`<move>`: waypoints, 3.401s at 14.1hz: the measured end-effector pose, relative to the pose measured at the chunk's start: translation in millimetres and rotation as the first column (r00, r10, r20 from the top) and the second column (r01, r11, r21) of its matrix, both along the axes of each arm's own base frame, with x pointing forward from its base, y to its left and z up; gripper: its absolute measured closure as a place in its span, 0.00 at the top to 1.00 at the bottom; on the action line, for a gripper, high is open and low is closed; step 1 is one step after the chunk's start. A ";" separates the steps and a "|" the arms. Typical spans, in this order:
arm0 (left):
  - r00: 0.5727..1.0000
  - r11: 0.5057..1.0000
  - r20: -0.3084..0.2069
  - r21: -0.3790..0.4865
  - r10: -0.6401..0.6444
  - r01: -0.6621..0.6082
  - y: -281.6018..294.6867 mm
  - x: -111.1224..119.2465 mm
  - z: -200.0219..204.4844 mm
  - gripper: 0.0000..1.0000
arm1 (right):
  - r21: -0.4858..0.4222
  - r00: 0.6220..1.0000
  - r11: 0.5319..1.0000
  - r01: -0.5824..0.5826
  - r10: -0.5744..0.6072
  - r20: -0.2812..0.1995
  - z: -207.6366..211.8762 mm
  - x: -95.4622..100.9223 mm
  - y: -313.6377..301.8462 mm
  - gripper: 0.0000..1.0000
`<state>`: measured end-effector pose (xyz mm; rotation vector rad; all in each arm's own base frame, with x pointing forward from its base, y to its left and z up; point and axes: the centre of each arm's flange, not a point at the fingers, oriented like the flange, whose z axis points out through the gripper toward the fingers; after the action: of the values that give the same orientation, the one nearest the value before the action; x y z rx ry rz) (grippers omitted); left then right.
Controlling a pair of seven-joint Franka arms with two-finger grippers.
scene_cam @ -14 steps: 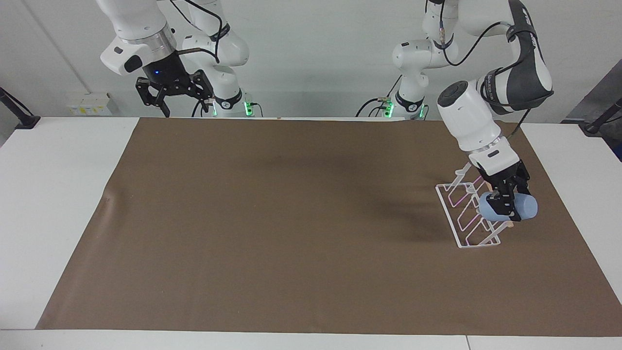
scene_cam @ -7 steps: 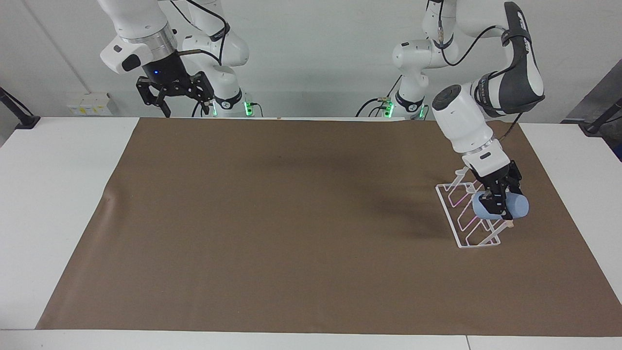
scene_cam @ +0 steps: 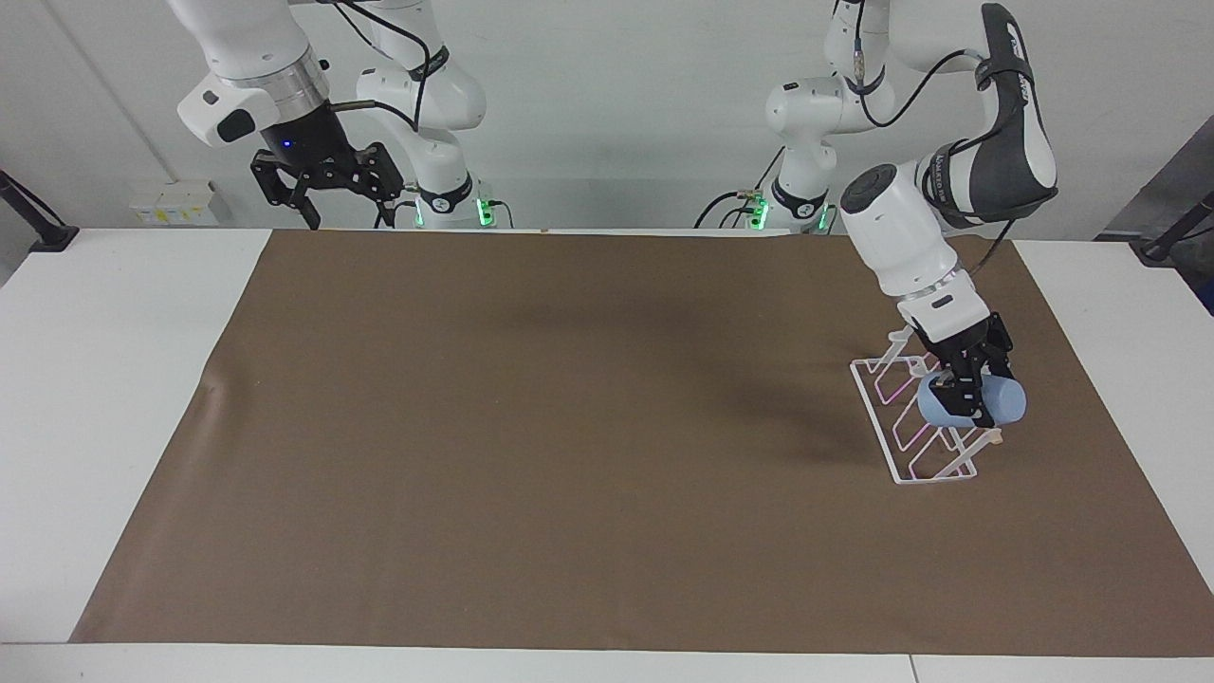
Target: Hang cup on cup holder
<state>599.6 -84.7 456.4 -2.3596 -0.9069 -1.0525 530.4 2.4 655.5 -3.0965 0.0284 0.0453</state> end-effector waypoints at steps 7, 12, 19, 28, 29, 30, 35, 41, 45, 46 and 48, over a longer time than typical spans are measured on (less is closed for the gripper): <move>1.000 1.000 0.005 0.003 -0.001 0.001 -0.6 -5.5 -2.3 0.78 | -0.039 0.999 0.999 -0.028 0.029 0.019 -4.3 3.1 -24.5 1.00; 1.000 1.000 0.009 0.002 -0.003 0.003 -2.0 -6.3 -1.3 1.00 | -0.038 1.000 0.999 -0.023 0.024 0.011 -7.8 2.4 -27.6 1.00; 0.998 0.986 0.059 -0.166 0.021 -0.011 -15.4 6.8 22.8 1.00 | -0.041 0.995 0.994 0.101 -0.101 0.007 -9.1 1.9 -26.8 1.00; 0.996 0.879 0.066 -0.477 0.057 -0.018 -64.0 26.9 79.2 1.00 | -0.041 0.985 0.984 0.174 -0.174 0.007 -8.6 0.0 -44.6 1.00; 0.996 0.865 0.070 -0.501 0.058 -0.015 -62.8 28.9 92.7 1.00 | -0.041 0.985 0.984 0.173 -0.173 0.007 -8.5 -0.1 -44.3 1.00; 0.996 0.854 0.067 -0.520 0.060 -0.017 -61.2 29.5 103.7 1.00 | -0.041 0.985 0.984 0.171 -0.171 0.007 -8.2 -0.3 -43.1 1.00; 0.999 0.812 -0.024 -0.583 0.024 -0.033 -34.4 14.2 165.7 1.00 | -0.041 0.986 0.985 0.165 -0.165 0.010 -6.4 -2.0 -39.5 1.00; 0.974 0.825 -0.156 -0.564 -0.162 0.047 19.3 -7.6 193.8 1.00 | -0.041 0.986 0.986 0.165 -0.164 0.008 -7.1 -2.1 -39.4 1.00; 0.887 0.823 -0.271 -0.539 -0.374 0.182 52.5 -15.0 186.8 1.00 | -0.041 0.986 0.986 0.165 -0.164 0.008 -7.1 -2.2 -39.4 1.00; 0.857 0.819 -0.299 -0.531 -0.420 0.216 58.6 -17.4 185.0 1.00 | -0.041 0.986 0.986 0.165 -0.164 0.008 -7.1 -2.2 -39.4 1.00; 0.782 0.805 -0.353 -0.513 -0.514 0.298 64.1 -23.9 184.2 1.00 | -0.041 0.986 0.986 0.165 -0.164 0.008 -7.2 -2.2 -39.4 1.00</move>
<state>575.7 -20.6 640.6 -3.1005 -0.4567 -0.3507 528.3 -37.1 648.3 -3.1226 0.2882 0.0319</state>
